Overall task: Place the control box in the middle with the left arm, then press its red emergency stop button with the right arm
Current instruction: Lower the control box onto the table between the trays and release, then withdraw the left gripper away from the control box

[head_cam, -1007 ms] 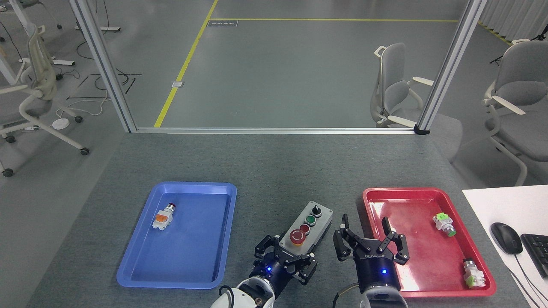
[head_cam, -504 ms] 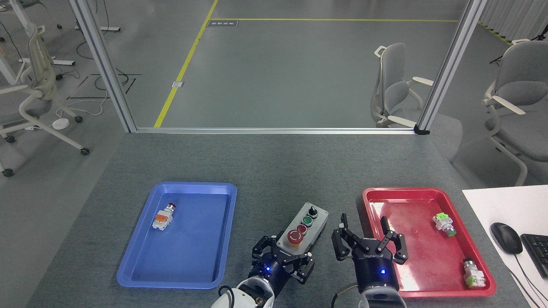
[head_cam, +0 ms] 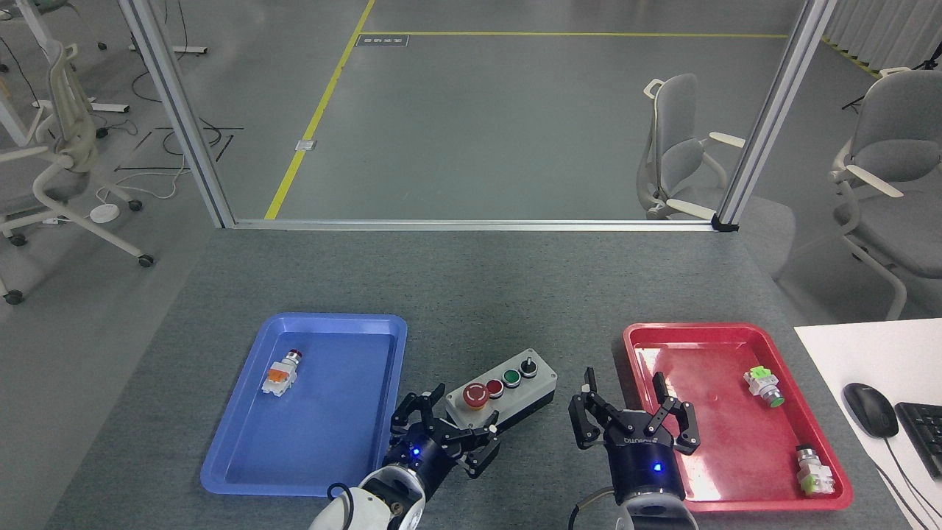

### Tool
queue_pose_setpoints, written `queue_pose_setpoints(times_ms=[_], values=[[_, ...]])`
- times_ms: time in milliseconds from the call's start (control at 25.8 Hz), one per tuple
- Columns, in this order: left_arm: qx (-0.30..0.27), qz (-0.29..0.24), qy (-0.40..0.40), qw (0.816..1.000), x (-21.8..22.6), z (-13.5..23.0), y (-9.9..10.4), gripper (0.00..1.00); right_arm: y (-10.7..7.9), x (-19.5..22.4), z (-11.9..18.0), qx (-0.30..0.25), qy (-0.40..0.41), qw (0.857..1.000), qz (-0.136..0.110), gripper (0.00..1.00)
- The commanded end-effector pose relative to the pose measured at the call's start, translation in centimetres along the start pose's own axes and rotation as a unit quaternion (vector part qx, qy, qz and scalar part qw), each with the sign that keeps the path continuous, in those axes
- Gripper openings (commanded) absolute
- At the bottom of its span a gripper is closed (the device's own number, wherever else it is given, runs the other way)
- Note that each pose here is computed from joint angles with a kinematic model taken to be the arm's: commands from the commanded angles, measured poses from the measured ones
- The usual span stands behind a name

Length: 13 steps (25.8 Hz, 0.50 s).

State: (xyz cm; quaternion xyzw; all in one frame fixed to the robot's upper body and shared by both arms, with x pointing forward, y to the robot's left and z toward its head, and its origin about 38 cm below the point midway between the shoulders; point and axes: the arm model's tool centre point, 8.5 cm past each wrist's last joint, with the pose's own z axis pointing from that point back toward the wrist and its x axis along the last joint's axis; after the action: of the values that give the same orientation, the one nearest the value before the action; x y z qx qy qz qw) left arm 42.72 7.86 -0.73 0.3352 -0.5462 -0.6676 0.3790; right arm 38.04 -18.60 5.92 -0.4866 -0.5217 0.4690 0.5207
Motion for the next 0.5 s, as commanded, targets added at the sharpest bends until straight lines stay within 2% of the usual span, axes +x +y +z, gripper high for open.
queue_pose_setpoints(times_ms=[0,194,465], values=[[-0.005,-0.014,0.007,1.000,-3.2,2.8,-1.4,0.99,0.0,0.1,0.0,0.002,-0.001,1.000,-0.002,0.98],[0.010,0.008,0.036,0.999,-7.4,7.2,-1.8,0.99,0.0,0.2,0.0,0.002,-0.001,1.000,-0.001,0.98],[0.105,0.011,0.141,0.984,-17.0,12.4,4.0,0.99,0.2,0.1,0.1,0.004,-0.001,1.000,-0.001,0.98]])
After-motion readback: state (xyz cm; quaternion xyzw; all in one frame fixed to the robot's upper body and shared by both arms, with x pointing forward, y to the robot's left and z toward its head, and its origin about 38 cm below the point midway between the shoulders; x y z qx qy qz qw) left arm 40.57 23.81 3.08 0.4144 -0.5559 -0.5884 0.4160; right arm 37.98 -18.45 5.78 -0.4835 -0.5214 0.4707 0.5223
